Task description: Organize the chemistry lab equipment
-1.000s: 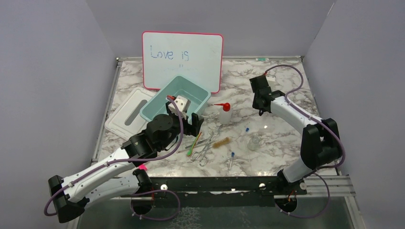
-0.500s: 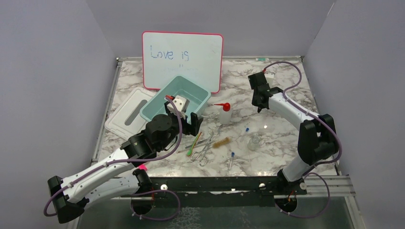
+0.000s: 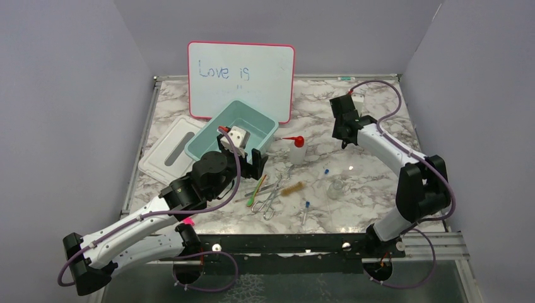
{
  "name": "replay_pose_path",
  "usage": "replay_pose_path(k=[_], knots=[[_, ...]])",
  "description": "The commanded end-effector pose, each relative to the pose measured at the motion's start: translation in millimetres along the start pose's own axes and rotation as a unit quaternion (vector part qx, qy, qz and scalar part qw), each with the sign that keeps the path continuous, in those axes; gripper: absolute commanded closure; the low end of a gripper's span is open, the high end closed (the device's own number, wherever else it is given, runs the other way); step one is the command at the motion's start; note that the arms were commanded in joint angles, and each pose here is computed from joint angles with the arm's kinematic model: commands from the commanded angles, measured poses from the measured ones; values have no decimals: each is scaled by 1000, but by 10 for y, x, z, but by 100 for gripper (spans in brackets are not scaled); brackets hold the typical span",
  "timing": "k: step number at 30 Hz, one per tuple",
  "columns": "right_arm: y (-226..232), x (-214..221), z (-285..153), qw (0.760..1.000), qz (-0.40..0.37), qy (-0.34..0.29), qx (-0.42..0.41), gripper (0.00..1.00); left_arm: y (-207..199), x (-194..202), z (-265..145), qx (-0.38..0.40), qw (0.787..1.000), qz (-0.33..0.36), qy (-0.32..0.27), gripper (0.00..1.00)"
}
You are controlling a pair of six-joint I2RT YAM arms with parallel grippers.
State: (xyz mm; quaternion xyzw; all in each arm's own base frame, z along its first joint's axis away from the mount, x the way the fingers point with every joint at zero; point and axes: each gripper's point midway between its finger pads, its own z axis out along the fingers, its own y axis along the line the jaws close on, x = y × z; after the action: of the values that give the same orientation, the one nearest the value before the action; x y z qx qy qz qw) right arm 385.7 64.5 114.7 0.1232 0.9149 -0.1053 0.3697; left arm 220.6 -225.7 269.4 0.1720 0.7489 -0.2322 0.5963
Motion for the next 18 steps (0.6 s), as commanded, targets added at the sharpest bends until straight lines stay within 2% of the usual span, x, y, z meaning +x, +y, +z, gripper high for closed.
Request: replay_pose_path(k=[1, 18], knots=[[-31, -36, -80, 1000, 1, -10, -12, 59, 40, 2, -23, -8, 1000, 1, -2, 21], [-53, 12, 113, 999, 12, -27, 13, 63, 32, 14, -10, -8, 1000, 2, 1, 21]])
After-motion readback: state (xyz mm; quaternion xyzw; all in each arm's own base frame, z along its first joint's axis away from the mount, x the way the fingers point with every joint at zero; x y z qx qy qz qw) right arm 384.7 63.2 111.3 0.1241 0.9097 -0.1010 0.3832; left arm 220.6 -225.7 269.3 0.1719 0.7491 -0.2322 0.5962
